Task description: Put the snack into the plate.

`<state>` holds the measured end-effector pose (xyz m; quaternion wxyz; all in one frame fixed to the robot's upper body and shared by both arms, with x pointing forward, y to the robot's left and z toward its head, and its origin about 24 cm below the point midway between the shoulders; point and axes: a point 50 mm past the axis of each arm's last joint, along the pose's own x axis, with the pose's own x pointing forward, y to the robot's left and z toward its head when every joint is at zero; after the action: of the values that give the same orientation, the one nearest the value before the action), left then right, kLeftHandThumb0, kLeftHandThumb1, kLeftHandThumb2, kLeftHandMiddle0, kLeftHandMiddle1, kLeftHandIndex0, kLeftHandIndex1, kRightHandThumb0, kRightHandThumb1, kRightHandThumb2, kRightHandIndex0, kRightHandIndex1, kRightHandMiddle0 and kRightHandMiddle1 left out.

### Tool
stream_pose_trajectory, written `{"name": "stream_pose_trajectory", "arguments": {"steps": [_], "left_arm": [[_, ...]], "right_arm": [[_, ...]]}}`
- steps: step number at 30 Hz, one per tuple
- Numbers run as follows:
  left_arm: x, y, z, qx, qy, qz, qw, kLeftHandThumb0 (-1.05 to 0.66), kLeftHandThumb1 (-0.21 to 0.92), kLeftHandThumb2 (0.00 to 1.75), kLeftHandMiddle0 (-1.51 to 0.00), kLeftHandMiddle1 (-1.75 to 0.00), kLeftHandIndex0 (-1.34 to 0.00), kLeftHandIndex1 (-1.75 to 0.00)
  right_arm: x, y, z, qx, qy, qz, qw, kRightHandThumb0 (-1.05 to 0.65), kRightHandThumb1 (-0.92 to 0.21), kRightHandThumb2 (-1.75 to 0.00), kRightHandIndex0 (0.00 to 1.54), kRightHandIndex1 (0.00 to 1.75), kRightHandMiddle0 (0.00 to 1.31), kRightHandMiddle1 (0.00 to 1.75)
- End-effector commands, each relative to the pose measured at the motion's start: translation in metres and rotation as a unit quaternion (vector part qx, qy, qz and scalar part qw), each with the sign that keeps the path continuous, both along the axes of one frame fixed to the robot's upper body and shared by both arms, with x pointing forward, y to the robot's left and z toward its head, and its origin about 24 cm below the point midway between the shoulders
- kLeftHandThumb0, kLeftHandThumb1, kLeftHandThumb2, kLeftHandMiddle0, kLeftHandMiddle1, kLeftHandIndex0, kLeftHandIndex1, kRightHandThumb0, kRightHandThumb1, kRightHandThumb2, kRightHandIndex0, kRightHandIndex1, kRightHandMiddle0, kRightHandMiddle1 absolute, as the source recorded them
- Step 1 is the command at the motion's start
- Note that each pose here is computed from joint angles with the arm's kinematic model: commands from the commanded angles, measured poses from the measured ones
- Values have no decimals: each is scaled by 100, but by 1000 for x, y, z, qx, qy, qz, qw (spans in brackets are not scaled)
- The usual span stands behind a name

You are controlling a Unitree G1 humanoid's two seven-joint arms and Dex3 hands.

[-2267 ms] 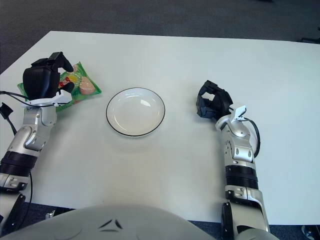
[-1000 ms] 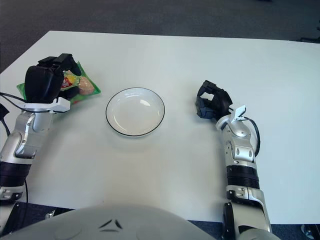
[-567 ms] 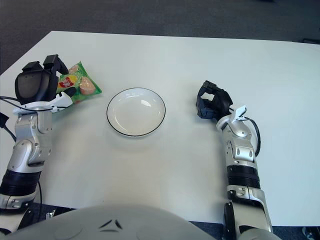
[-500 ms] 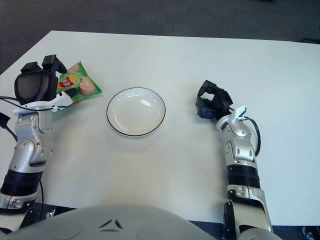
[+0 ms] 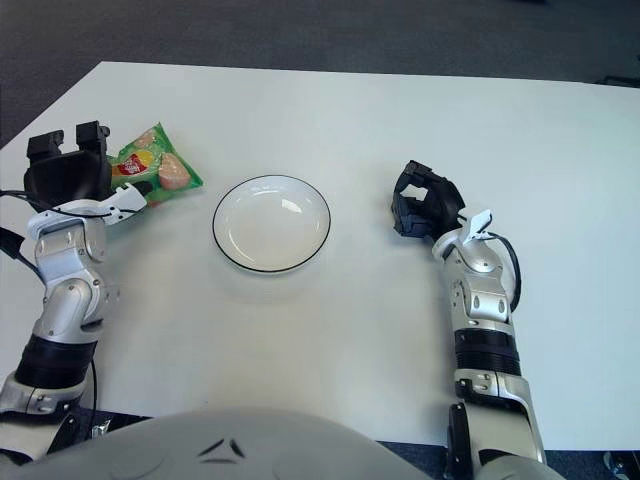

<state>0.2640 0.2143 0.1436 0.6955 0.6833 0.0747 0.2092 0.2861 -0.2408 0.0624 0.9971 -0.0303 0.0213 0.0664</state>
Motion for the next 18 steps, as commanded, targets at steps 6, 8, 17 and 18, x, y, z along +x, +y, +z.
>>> {"name": "stream_pose_trajectory", "arguments": {"steps": [6,8,17,18], "left_arm": [[8,1,-7,-10,36,26,999,-105,92,68,0,0,0,-15],[10,2,-9,-12,41,29,999,-105,92,69,0,0,0,-11],[30,15,-31,-26,83,41,995,-105,92,72,0,0,0,0],[31,15,-33,-26,86,43,995,-105,92,73,0,0,0,0]], "right_arm": [[-18,1,-42,7,102,5,995,-48,-32,-131,131,175,61,175],[-18,1,-42,8,101,6,995,-48,-32,-131,131,175,61,175],[-18,1,-42,9,101,8,995,-48,-32,-131,131,175,61,175],[-18,1,-42,9,101,8,995,-48,-32,-131,131,175,61,175]]}}
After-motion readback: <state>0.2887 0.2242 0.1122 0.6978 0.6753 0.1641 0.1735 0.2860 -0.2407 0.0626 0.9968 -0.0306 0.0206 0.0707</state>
